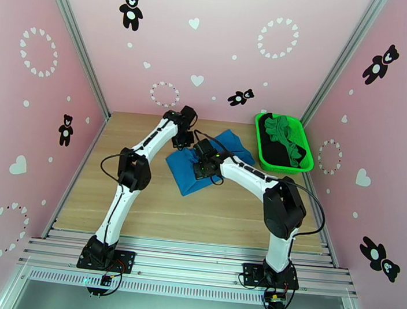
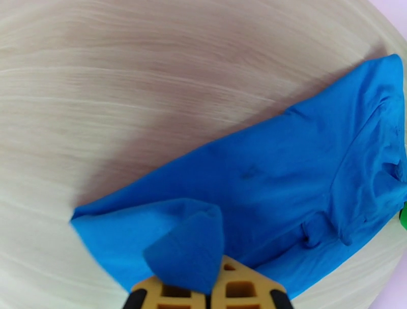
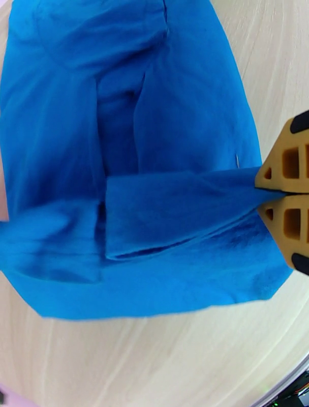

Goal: Fold and stack the mixed laundry pile

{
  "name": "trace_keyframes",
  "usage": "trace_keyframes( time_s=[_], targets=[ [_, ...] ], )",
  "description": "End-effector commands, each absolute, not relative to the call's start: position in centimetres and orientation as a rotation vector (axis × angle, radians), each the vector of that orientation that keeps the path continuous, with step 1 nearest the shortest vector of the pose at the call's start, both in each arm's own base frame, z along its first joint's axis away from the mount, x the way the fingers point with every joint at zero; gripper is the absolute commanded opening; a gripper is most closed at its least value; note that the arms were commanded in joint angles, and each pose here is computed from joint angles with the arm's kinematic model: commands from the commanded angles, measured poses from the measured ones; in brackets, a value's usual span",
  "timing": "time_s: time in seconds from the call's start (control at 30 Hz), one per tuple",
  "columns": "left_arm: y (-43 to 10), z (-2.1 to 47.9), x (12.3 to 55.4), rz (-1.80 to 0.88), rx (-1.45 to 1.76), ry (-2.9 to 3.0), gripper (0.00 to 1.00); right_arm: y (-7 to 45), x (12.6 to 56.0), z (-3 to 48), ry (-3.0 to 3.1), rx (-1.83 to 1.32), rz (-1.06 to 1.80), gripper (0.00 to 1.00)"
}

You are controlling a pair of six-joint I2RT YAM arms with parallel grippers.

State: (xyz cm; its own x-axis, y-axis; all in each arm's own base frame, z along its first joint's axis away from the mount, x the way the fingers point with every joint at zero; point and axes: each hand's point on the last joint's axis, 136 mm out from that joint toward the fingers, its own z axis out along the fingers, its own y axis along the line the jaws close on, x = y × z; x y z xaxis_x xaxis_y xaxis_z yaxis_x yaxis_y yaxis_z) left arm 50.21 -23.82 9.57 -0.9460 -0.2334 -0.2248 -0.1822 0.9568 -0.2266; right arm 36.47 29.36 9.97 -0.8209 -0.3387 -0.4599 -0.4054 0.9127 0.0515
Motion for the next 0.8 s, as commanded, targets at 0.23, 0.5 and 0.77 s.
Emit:
trace_keyframes(
  time_s=[0.23,0.5,0.77],
  targets=[
    [-26.5,7.9,52.6,-0.479,-0.287,2.812,0.00,27.2,37.9,4.8,2.707,-0.522,0.041,0.00],
    [-28.2,11.2,54.6,-0.610,-0.238,2.689,0.82,24.9,38.6,5.5,2.703,-0.418,-0.103,0.43],
    [-25.8,21.0,54.5,-0.528,-0.186,2.489,0.88,18.6,39.4,10.2,2.626,-0.248,-0.253,0.44]
  ],
)
